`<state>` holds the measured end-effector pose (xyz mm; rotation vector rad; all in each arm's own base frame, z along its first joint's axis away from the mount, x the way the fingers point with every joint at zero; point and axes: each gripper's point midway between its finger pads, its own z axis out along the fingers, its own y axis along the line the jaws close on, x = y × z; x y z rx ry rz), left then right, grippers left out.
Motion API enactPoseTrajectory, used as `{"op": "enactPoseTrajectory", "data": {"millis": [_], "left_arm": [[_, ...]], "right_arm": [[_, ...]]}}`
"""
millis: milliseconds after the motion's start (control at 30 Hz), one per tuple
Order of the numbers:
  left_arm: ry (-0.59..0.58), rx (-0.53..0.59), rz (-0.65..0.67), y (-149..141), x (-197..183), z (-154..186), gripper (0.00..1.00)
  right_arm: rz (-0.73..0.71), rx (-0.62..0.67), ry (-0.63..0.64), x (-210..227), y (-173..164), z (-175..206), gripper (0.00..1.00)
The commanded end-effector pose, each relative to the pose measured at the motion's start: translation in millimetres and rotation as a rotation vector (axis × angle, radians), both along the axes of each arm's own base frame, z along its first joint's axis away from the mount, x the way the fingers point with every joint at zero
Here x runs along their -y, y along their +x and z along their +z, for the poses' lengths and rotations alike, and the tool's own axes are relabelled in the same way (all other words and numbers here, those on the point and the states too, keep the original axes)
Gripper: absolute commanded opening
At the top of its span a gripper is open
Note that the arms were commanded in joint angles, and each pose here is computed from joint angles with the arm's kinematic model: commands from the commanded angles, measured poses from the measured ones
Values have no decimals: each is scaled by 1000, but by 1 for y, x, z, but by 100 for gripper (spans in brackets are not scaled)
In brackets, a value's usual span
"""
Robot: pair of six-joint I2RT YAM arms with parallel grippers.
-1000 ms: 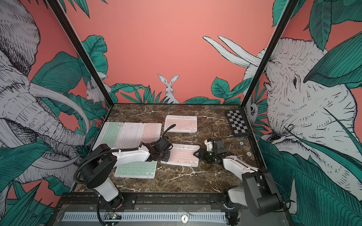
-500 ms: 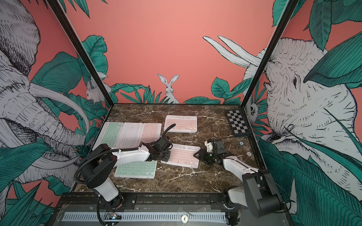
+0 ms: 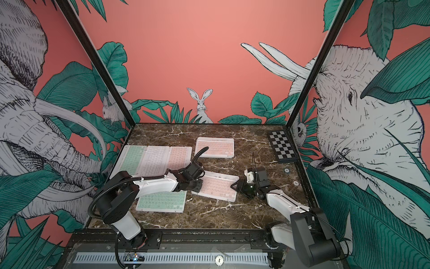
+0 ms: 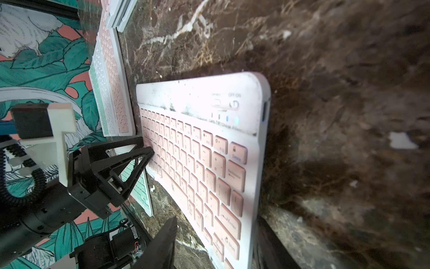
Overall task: Stack the numeric keypads
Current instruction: Pick up the numeric keypad from the center of the board.
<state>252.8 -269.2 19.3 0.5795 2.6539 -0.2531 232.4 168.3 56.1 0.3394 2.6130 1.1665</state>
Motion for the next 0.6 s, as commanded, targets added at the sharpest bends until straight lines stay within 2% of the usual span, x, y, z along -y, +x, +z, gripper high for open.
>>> {"op": "enactPoseTrajectory", "data": {"millis": [0, 567], "left_arm": [[-80, -265, -180, -67, 24, -34, 48], [-113, -283, -222, -75, 26, -29, 48]], "right_arm": [[113, 157, 175, -32, 9, 51, 51], [122, 174, 166, -29, 2, 56, 49]]}}
